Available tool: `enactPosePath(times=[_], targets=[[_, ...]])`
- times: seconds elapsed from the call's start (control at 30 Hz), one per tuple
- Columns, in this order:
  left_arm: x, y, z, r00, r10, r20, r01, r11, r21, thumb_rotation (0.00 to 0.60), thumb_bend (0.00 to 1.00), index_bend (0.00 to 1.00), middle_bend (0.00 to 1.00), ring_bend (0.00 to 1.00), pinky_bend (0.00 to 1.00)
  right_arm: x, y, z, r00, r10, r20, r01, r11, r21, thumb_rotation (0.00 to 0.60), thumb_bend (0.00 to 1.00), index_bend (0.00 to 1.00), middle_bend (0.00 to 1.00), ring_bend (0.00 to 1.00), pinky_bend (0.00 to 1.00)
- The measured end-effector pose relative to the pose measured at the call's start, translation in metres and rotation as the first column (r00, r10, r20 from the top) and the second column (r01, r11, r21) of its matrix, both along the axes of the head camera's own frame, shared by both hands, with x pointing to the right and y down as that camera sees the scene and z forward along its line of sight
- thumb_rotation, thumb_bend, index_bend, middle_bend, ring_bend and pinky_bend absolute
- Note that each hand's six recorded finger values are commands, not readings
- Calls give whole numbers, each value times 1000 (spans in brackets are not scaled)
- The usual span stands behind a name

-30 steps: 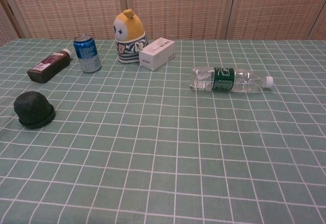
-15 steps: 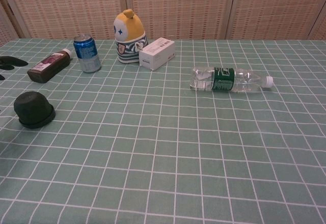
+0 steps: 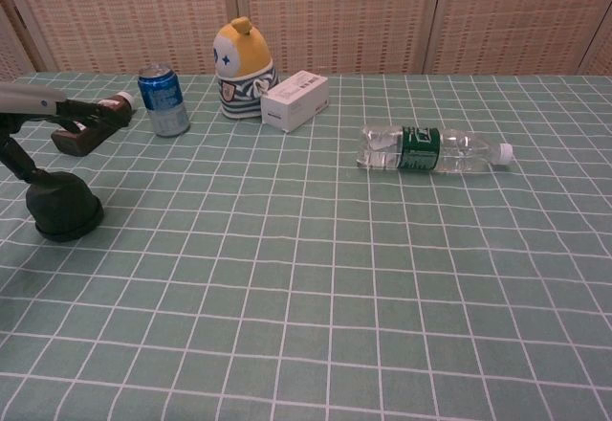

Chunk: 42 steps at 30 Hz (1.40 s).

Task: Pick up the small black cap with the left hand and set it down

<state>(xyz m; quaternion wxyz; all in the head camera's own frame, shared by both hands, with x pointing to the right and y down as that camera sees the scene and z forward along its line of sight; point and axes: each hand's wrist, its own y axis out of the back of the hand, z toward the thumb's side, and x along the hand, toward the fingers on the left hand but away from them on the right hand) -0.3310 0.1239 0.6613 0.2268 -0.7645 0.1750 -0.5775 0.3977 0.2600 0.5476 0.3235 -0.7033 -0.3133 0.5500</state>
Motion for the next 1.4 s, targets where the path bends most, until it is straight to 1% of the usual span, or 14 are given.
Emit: enactPosePath(times=[0.1, 0.23, 0.33, 0.43, 0.53, 0.63, 0.73, 0.87, 1.03, 1.17, 1.4], targets=[[0, -6, 8, 998, 20, 59, -19, 1000, -24, 600, 359, 0, 0, 0, 65, 0, 1, 2, 1000, -5, 1, 5, 1000, -12, 600, 120, 0, 0, 0, 0], [2, -9, 19, 993, 31, 112, -19, 994, -104, 600, 351, 0, 0, 0, 62, 0, 0, 5, 1000, -3, -6, 2, 1000, -22, 600, 120, 0, 0, 0, 0], [4, -10, 24, 988, 48, 145, -26, 989, -148, 600, 350, 0, 0, 0, 62, 0, -1, 4, 1000, 1, -1, -1, 1000, -25, 600, 120, 0, 0, 0, 0], [2, -9, 29, 981, 67, 180, -34, 983, -181, 600, 348, 0, 0, 0, 66, 1, -1, 4, 1000, 3, 2, -3, 1000, -26, 600, 121, 0, 0, 0, 0], [1, -8, 33, 975, 76, 207, -34, 979, -201, 600, 348, 0, 0, 0, 74, 2, -2, 3, 1000, 5, 4, -5, 1000, -26, 600, 121, 0, 0, 0, 0], [-4, -6, 36, 967, 93, 237, -41, 976, -216, 600, 345, 0, 0, 0, 94, 2, -3, 2, 1000, 9, 7, -8, 1000, -22, 600, 120, 0, 0, 0, 0], [-8, -3, 40, 959, 110, 261, -50, 973, -226, 600, 342, 0, 4, 0, 110, 2, -1, 3, 1000, 9, 10, -9, 999, -33, 600, 120, 0, 0, 0, 0], [-11, -2, 45, 950, 126, 285, -65, 974, -216, 600, 336, 16, 48, 0, 115, 0, 0, 4, 1000, 3, 13, -3, 999, -39, 600, 120, 0, 0, 0, 0], [-13, -2, 48, 943, 137, 305, -74, 975, -210, 600, 334, 25, 78, 11, 118, -1, 1, 4, 1000, 4, 15, -4, 999, -45, 600, 120, 0, 0, 0, 0], [-14, -3, 49, 940, 134, 313, -69, 975, -211, 600, 333, 65, 129, 44, 130, -1, 1, 4, 1000, 4, 17, -3, 999, -47, 600, 120, 0, 0, 0, 0], [-13, -1, 53, 935, 148, 323, -78, 973, -219, 600, 332, 101, 159, 74, 146, 0, -1, 3, 1000, 10, 18, -9, 999, -40, 600, 120, 0, 0, 0, 0]])
